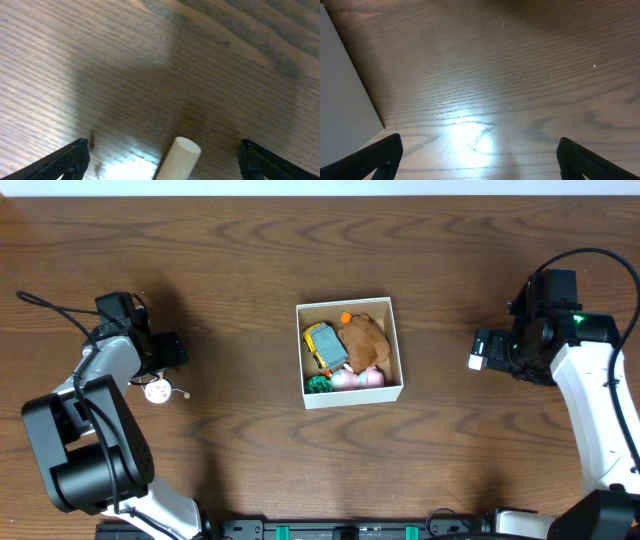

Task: Pack container
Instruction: 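Grasp the white rattle drum by its wooden handle with the left gripper, then lower the rattle drum into the box and open the left gripper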

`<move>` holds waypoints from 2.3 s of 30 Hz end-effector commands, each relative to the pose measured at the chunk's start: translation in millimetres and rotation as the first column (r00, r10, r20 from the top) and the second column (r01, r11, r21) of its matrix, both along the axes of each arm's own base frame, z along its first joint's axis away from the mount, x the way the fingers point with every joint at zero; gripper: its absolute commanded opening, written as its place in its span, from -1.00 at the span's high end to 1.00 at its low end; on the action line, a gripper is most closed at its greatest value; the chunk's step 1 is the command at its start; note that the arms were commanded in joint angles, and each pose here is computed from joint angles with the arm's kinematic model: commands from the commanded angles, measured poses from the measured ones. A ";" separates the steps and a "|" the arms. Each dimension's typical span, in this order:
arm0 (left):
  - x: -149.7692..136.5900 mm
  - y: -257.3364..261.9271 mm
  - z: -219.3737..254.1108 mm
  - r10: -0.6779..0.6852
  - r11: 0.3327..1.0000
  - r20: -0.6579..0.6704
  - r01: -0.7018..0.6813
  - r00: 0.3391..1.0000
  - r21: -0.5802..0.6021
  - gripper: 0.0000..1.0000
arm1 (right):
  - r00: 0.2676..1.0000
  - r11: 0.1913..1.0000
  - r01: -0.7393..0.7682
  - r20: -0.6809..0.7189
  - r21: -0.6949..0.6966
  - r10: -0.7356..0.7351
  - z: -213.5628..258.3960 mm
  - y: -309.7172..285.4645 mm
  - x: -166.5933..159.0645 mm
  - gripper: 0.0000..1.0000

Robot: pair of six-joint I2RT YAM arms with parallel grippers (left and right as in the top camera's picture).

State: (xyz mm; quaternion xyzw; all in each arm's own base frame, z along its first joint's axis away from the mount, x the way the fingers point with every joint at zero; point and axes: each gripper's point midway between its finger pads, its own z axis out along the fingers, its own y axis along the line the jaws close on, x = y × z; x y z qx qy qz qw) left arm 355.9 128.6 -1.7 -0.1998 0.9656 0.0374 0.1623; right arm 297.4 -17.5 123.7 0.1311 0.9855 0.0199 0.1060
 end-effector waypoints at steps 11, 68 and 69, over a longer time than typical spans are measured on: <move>-11.6 -2.0 -14.3 -0.002 1.000 -0.065 0.002 0.998 -0.010 -0.15 | 1.000 1.000 -0.012 -0.029 0.002 0.012 -3.5 0.1 -6.4 -0.98; -39.6 -356.6 177.3 -0.884 0.380 0.357 0.909 0.301 0.174 0.88 | 1.000 1.000 -0.012 -0.015 0.002 0.012 -2.8 -0.1 -3.1 -0.99; -39.4 -361.6 171.1 -0.896 0.355 0.344 0.918 0.280 0.178 0.88 | 1.000 1.000 -0.012 -0.015 0.001 0.012 -2.8 -0.2 -3.0 -0.99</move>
